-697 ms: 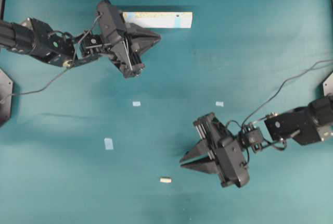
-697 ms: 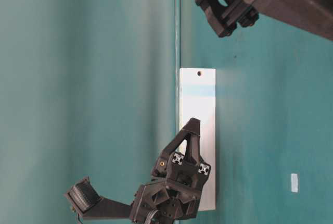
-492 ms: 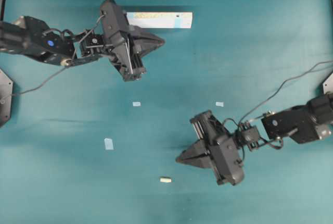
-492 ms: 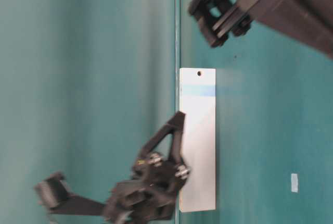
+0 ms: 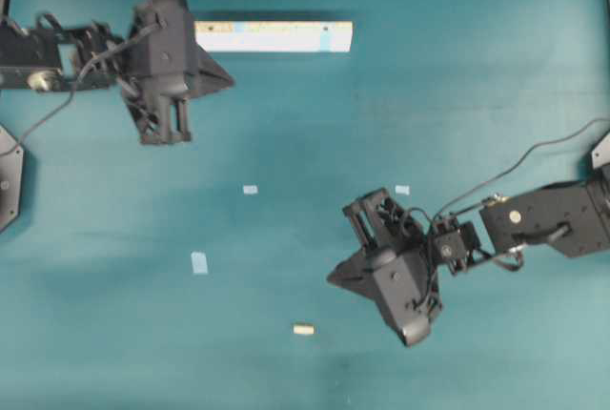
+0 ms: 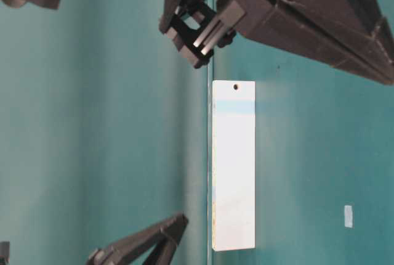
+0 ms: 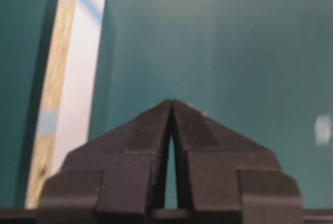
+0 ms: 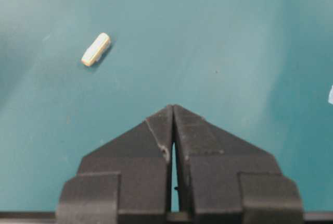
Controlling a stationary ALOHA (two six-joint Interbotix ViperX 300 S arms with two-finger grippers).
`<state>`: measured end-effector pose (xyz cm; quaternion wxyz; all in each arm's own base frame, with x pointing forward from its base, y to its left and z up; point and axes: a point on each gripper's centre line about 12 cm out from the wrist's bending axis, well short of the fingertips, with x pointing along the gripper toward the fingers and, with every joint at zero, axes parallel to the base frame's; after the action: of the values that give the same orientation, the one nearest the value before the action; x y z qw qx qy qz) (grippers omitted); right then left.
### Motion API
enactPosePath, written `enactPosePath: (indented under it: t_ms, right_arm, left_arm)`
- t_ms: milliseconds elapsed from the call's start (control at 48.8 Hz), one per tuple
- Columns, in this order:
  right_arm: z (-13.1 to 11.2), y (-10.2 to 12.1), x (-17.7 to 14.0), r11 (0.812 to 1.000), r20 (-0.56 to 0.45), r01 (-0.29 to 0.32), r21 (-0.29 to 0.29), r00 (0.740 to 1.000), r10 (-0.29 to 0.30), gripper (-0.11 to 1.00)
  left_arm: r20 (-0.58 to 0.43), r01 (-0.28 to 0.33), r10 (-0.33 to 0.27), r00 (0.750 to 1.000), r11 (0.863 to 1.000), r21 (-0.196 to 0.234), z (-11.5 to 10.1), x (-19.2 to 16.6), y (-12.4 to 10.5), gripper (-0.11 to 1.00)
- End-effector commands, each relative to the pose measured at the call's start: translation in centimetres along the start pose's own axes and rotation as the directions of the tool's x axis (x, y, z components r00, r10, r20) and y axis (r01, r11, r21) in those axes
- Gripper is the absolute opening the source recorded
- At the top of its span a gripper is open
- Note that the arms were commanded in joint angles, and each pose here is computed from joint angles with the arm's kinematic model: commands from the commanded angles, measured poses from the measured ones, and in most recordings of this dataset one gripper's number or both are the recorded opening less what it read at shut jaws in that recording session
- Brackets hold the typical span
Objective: Move the wooden board into place and insert the rod into its hole.
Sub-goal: 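Move the left gripper over the near end of the white board and grasp it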
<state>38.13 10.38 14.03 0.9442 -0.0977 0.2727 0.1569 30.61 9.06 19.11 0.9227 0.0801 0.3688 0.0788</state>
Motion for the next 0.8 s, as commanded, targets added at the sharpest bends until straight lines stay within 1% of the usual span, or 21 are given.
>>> enactPosePath:
  t_ms: [0, 62, 103, 246, 267, 349, 390, 431, 451, 492, 554, 595, 718, 759, 779]
  right_arm:
    - [1.8, -0.1, -0.4, 1.000, 0.030, 0.005, -0.003, 1.000, -0.005, -0.01]
    - [1.9, -0.2, -0.4, 1.000, 0.012, 0.006, -0.003, 1.000, -0.006, -0.01]
    - [1.9, -0.3, -0.3, 1.000, -0.005, 0.007, -0.004, 1.000, -0.008, -0.01]
    - [2.1, -0.5, -0.4, 1.000, -0.050, 0.014, -0.001, 0.999, -0.014, -0.01]
    - [2.1, -0.6, -0.4, 1.000, -0.055, 0.016, 0.000, 0.998, -0.016, -0.01]
    - [2.1, -0.7, -0.4, 1.000, -0.058, 0.019, 0.001, 0.998, -0.018, 0.00]
    - [2.1, -0.8, -0.4, 1.000, -0.058, 0.020, 0.005, 0.998, -0.020, 0.00]
    - [2.1, -0.9, -0.4, 1.000, -0.057, 0.022, 0.006, 0.998, -0.021, 0.00]
    - [2.1, -0.9, -0.4, 1.000, -0.057, 0.022, 0.006, 0.998, -0.021, 0.02]
    - [2.2, -0.9, -0.4, 1.000, -0.056, 0.022, 0.011, 0.998, -0.022, 0.08]
    - [2.1, -0.9, -0.4, 0.999, -0.059, 0.024, 0.024, 0.998, -0.023, 0.20]
    - [2.2, -0.9, -0.4, 0.999, -0.060, 0.025, 0.038, 0.998, -0.023, 0.31]
    - [2.1, -0.9, -0.4, 0.996, -0.063, 0.028, 0.082, 0.998, -0.023, 0.67]
    - [2.1, -0.9, -0.4, 0.995, -0.063, 0.029, 0.097, 0.998, -0.023, 0.78]
    - [2.0, -0.9, -0.4, 0.994, -0.065, 0.029, 0.105, 0.998, -0.023, 0.81]
  left_arm:
    - [-0.003, -0.027, 0.027, 1.000, 1.000, 0.006, 0.0, -0.8, 1.2, 0.06]
    - [-0.009, -0.046, 0.046, 0.999, 0.999, 0.011, -0.2, -0.8, 2.0, 0.20]
    - [-0.011, -0.060, 0.060, 0.998, 0.998, 0.018, -0.2, -0.8, 2.6, 0.32]
    - [-0.015, -0.096, 0.098, 0.995, 0.992, 0.078, -0.3, -0.8, 4.3, 0.70]
    - [-0.018, -0.098, 0.100, 0.995, 0.991, 0.087, -0.3, -0.8, 4.5, 0.73]
    - [-0.026, -0.105, 0.109, 0.994, 0.987, 0.121, -0.4, -0.5, 5.0, 0.77]
    - [-0.032, -0.111, 0.116, 0.993, 0.986, 0.125, -0.4, -0.3, 5.4, 0.77]
    - [-0.048, -0.117, 0.123, 0.991, 0.987, 0.115, -0.8, 0.1, 6.0, 0.78]
    - [-0.056, -0.119, 0.126, 0.990, 0.987, 0.110, -0.9, 0.3, 6.2, 0.78]
    - [-0.069, -0.126, 0.133, 0.989, 0.987, 0.102, -1.2, 0.7, 6.8, 0.80]
    - [-0.082, -0.135, 0.143, 0.986, 0.986, 0.095, -1.3, 1.4, 7.7, 0.83]
    - [-0.087, -0.141, 0.149, 0.985, 0.986, 0.092, -1.3, 2.0, 8.1, 0.84]
    - [-0.083, -0.156, 0.163, 0.983, 0.984, 0.086, -1.2, 3.8, 9.1, 0.86]
    - [-0.080, -0.160, 0.167, 0.983, 0.983, 0.085, -1.3, 4.4, 9.3, 0.87]
    - [-0.079, -0.162, 0.168, 0.983, 0.983, 0.084, -1.3, 4.7, 9.3, 0.86]
